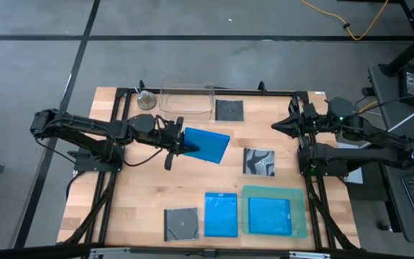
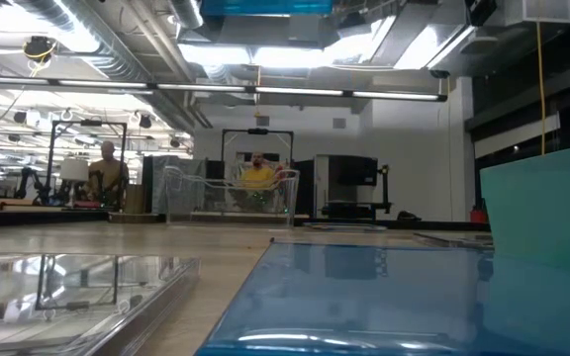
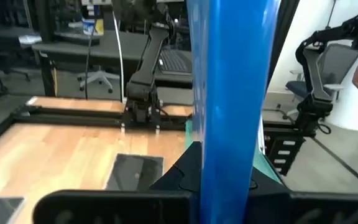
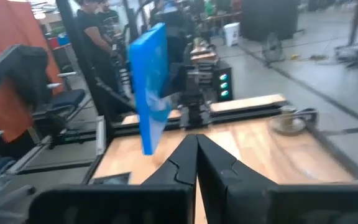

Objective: Pick & place jewel cases by type
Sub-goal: Put the top blue cd case into the green bin

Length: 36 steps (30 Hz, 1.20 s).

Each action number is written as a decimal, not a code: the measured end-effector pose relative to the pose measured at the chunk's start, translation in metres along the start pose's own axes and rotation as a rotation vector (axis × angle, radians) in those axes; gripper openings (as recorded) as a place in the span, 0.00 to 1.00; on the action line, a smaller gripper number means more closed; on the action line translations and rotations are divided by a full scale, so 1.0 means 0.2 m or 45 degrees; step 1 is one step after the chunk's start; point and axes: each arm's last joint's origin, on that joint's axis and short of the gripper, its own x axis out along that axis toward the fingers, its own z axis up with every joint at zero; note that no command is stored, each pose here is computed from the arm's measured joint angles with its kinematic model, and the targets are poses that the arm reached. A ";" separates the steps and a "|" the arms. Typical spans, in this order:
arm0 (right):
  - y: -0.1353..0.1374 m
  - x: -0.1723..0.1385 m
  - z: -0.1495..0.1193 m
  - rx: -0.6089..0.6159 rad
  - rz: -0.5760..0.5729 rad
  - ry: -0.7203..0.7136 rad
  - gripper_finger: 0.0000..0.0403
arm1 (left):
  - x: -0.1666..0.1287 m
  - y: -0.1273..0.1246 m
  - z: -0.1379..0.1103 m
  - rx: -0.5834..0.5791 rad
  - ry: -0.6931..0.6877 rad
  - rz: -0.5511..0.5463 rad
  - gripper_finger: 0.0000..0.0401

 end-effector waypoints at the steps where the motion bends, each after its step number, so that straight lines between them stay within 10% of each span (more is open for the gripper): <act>1: 0.00 0.00 0.00 -0.011 -0.003 -0.012 0.04 | 0.00 0.00 0.00 0.016 -0.012 0.005 0.03; 15: 0.01 0.00 0.02 -0.054 0.045 -0.051 0.04 | 0.01 -0.07 0.03 0.121 -0.064 0.095 0.03; 36: 0.01 0.00 0.02 -0.050 0.073 -0.045 0.06 | -0.08 -0.21 0.48 0.494 -0.118 0.309 0.03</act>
